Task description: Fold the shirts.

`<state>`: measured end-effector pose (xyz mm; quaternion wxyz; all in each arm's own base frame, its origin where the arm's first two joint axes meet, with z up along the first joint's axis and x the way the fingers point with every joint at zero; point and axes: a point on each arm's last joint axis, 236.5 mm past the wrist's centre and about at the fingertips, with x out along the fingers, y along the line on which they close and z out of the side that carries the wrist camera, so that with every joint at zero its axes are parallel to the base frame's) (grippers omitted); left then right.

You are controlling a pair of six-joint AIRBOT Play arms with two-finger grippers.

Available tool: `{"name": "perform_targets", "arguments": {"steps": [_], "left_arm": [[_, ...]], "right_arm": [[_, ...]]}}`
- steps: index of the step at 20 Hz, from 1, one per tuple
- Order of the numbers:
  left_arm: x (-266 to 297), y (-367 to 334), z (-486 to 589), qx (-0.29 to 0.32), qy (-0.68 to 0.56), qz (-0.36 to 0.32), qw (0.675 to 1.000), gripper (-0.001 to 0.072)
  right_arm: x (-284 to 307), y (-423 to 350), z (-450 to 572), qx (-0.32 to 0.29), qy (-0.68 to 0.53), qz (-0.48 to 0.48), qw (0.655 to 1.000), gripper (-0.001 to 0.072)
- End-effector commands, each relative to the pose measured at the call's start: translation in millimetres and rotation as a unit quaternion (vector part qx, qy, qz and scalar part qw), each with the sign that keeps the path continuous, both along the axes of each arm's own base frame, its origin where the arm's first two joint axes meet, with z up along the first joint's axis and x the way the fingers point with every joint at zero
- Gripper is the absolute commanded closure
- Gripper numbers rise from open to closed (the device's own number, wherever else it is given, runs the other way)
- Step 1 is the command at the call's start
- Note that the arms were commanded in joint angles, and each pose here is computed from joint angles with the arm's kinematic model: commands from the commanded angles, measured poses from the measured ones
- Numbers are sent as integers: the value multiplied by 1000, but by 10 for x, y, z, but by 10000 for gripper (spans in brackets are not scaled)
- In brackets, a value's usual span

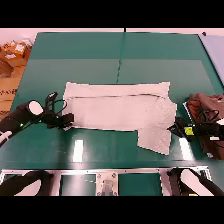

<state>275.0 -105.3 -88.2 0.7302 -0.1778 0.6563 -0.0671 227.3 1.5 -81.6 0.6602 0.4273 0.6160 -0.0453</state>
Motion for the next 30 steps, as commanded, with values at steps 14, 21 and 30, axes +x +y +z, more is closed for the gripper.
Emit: {"name": "perform_targets", "arguments": {"steps": [14,21,30], "left_arm": [[-96,133,-2,28,20,-24,999,684],[-95,134,-2,28,19,-24,999,684],[-189,146,18,32,35,-49,998,684]], "right_arm": [[-684,535,-220,92,96,31,991,376],[-614,531,-226,80,85,38,992,499],[-402,612,-112,104,37,33,993,698]]}}
